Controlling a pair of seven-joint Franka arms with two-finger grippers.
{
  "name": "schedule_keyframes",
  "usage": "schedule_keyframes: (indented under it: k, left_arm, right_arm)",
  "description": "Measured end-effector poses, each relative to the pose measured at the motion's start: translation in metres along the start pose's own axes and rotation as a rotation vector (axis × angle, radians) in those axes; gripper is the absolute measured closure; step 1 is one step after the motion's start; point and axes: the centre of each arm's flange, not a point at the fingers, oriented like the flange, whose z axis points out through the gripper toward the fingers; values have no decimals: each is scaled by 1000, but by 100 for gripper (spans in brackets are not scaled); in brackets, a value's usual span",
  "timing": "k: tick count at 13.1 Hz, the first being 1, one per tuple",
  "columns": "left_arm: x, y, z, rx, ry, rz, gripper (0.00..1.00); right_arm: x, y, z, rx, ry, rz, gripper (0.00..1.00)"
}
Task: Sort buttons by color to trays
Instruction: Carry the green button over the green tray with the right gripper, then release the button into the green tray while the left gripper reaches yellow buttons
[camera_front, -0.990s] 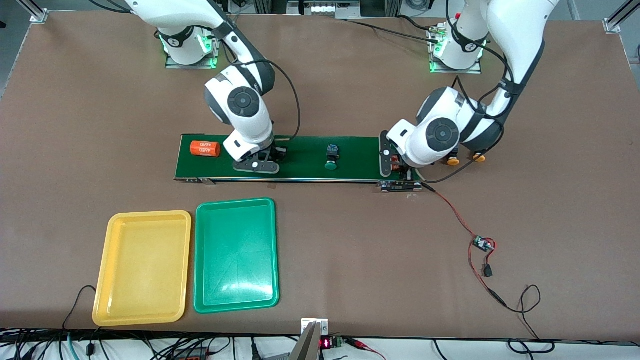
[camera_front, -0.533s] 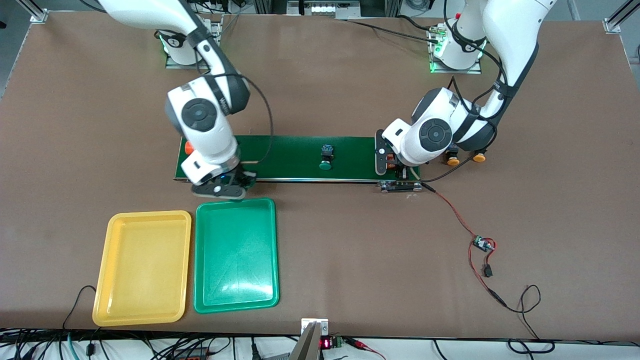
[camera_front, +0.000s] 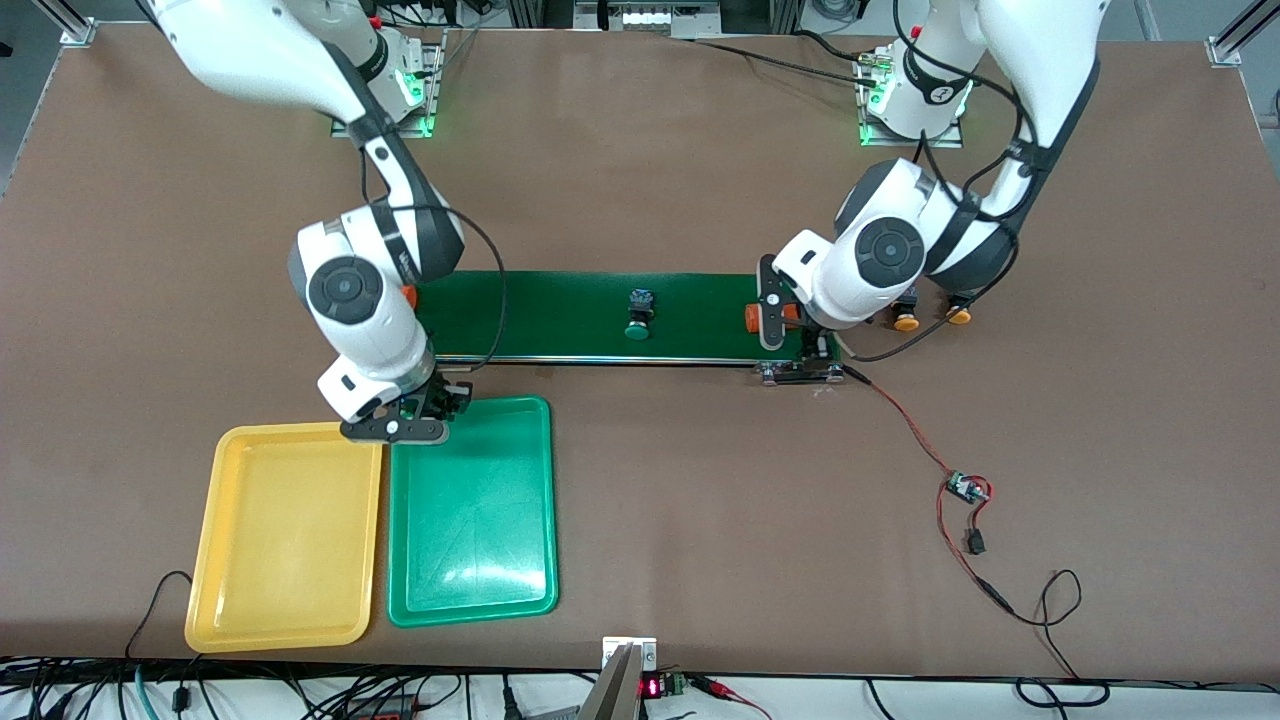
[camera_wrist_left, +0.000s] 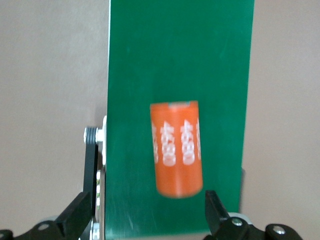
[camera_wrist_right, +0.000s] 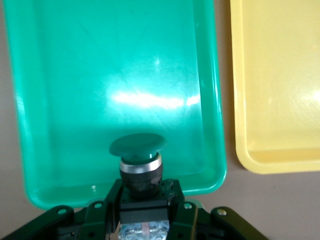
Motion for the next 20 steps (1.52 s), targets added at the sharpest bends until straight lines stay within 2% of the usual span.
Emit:
schedule_keyframes:
  k: [2, 5, 10, 13, 14, 15, 16, 17, 19, 20]
  left_arm:
    - [-24, -6, -18, -9, -20, -82, 0]
    - [-76, -15, -50, -23, -71, -291, 0]
    - [-170, -27, -76, -42, -130, -781, 0]
    - [-187, -27, -72, -52, -164, -1086, 0]
    - [-188, -25, -69, -54, -179, -1185, 0]
    - [-187, -22, -62, -62, -201, -1260, 0]
    - [-184, -18, -51, -75, -225, -1298, 0]
    - [-182, -16, -38, -91, -249, -1313, 0]
    - [-181, -11, 0, -141, -308, -1318, 0]
    - [-181, -8, 21, -155, -321, -1316, 0]
  right_arm:
    - [1, 8, 34, 0, -21, -33, 59]
    - [1, 5, 66, 16, -8, -54, 59]
    - [16, 10, 62, 18, 23, -84, 59]
    - [18, 14, 63, 20, 29, -83, 57]
    - [18, 13, 66, 21, 30, -83, 55]
    - [18, 13, 68, 23, 32, -83, 48]
    - [17, 13, 70, 24, 33, -84, 37]
    - [17, 12, 71, 25, 34, -84, 33]
    - [17, 12, 71, 25, 34, -84, 32]
    - [17, 12, 71, 25, 35, -84, 27]
